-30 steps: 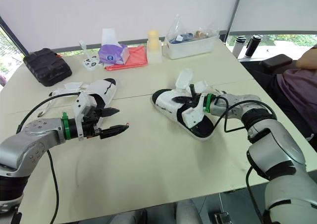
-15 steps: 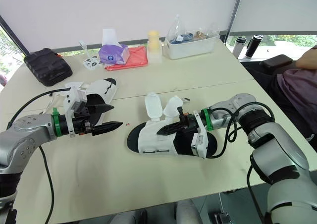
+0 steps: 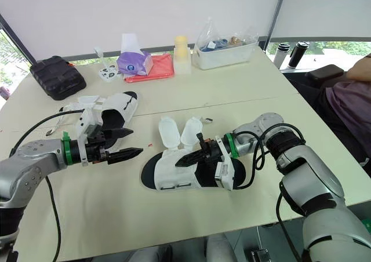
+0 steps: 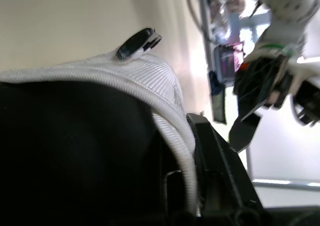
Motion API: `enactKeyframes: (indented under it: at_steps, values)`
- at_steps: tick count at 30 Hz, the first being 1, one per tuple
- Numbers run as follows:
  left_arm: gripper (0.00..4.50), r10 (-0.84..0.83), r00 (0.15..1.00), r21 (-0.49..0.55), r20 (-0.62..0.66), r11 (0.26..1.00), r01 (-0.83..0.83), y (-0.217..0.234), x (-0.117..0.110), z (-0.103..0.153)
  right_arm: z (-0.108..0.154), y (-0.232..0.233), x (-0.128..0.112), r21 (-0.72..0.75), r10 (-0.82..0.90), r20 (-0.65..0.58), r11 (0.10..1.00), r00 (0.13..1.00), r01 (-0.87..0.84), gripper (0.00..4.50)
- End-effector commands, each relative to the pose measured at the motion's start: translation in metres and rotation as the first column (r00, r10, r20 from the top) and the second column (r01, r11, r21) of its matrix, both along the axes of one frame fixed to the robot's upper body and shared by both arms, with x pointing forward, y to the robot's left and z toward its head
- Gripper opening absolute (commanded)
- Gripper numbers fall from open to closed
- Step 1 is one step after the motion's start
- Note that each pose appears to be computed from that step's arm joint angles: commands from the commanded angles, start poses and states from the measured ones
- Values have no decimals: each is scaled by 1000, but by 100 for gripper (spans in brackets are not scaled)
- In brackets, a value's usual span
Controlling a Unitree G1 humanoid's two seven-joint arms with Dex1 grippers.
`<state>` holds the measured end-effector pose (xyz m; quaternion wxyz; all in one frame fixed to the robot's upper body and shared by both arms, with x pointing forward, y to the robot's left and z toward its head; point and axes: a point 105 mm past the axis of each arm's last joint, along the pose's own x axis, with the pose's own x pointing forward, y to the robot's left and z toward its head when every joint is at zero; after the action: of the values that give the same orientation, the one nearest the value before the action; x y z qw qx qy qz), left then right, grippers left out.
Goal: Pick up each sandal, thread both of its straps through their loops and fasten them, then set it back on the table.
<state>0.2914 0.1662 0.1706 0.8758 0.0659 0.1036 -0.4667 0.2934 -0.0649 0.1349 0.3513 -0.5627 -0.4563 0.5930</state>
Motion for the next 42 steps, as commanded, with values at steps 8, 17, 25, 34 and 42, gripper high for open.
enactKeyframes:
  at_steps: [8, 17, 25, 34, 42]
  values:
    - [450, -108, 994, -8, -21, 994, 108, -17, 2, -8, 21, 0, -4, 89, 27, 59, 995, 998, -32, 445]
    - [450, -244, 969, 98, -40, 964, 247, -20, 4, -17, 6, -59, 4, -18, -189, 16, 982, 982, 190, 445]
    - [359, -354, 935, 196, -18, 916, 351, -21, 4, -24, 16, -105, 20, 53, -508, -8, 860, 861, 508, 450]
    - [3, -406, 913, 193, -36, 894, 405, -32, -10, -33, 31, -136, 36, 65, -773, -333, 552, 540, 831, 450]
    - [3, -429, 902, 199, -53, 880, 431, -50, -20, -43, 28, -128, 34, -59, -771, -470, 513, 430, 856, 450]
